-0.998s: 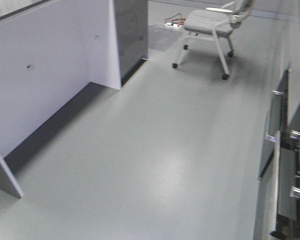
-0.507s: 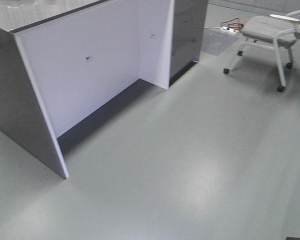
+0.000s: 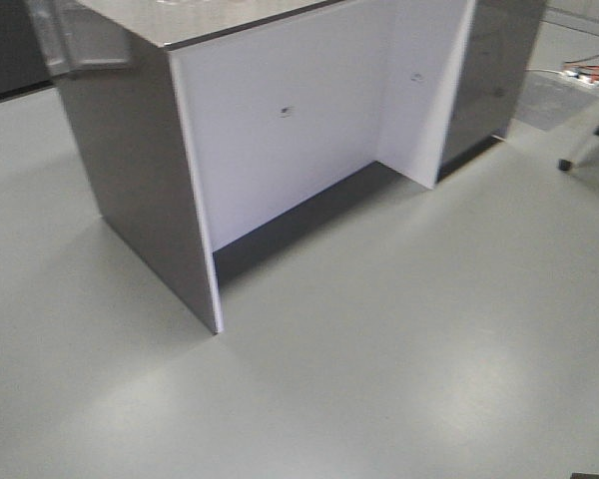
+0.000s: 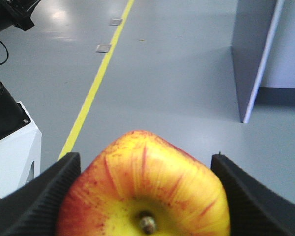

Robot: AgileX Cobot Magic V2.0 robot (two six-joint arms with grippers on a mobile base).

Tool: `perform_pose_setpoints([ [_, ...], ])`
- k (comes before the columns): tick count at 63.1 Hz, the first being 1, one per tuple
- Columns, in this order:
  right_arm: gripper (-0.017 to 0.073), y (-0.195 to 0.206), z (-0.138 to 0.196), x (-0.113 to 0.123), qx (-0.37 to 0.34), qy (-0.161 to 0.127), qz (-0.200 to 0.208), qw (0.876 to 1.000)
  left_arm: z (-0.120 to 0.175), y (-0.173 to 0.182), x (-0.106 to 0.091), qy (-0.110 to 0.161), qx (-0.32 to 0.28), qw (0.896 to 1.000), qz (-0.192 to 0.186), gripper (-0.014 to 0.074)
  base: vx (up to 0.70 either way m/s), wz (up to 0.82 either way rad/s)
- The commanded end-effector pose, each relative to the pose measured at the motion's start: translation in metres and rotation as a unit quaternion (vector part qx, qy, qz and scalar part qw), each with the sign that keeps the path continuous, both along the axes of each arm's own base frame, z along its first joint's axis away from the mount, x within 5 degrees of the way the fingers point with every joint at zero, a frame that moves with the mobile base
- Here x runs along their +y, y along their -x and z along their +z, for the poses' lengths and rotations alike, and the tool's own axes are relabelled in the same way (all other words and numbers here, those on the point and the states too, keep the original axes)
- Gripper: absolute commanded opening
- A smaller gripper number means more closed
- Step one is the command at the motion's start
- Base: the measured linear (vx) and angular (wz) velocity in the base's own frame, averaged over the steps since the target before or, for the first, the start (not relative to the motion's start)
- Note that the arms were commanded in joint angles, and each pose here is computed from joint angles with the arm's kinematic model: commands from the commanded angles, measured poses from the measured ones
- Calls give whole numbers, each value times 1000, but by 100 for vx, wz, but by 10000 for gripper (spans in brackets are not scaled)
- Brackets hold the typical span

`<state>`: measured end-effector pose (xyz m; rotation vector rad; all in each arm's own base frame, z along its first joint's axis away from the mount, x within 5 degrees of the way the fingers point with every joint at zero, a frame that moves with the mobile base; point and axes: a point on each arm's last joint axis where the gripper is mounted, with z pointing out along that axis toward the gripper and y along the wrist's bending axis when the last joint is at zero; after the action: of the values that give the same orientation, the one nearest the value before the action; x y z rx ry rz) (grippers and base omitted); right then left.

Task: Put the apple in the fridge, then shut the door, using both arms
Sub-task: 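Drive away from the counter holding the apple in the right gripper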

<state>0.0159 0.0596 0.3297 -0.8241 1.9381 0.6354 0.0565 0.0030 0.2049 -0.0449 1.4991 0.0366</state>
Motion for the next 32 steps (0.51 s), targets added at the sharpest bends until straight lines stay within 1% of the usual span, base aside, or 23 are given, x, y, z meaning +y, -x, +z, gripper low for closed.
perform_pose_setpoints([
  [1, 369, -2, 12, 2, -21, -33, -3, 999, 1, 1, 0, 3, -36, 999, -2, -6, -1, 46],
  [17, 369, -2, 12, 2, -21, -33, -3, 999, 1, 1, 0, 3, -36, 999, -2, -6, -1, 49],
  [32, 369, -2, 12, 2, -21, -33, -3, 999, 1, 1, 0, 3, -36, 999, -2, -6, -2, 56],
])
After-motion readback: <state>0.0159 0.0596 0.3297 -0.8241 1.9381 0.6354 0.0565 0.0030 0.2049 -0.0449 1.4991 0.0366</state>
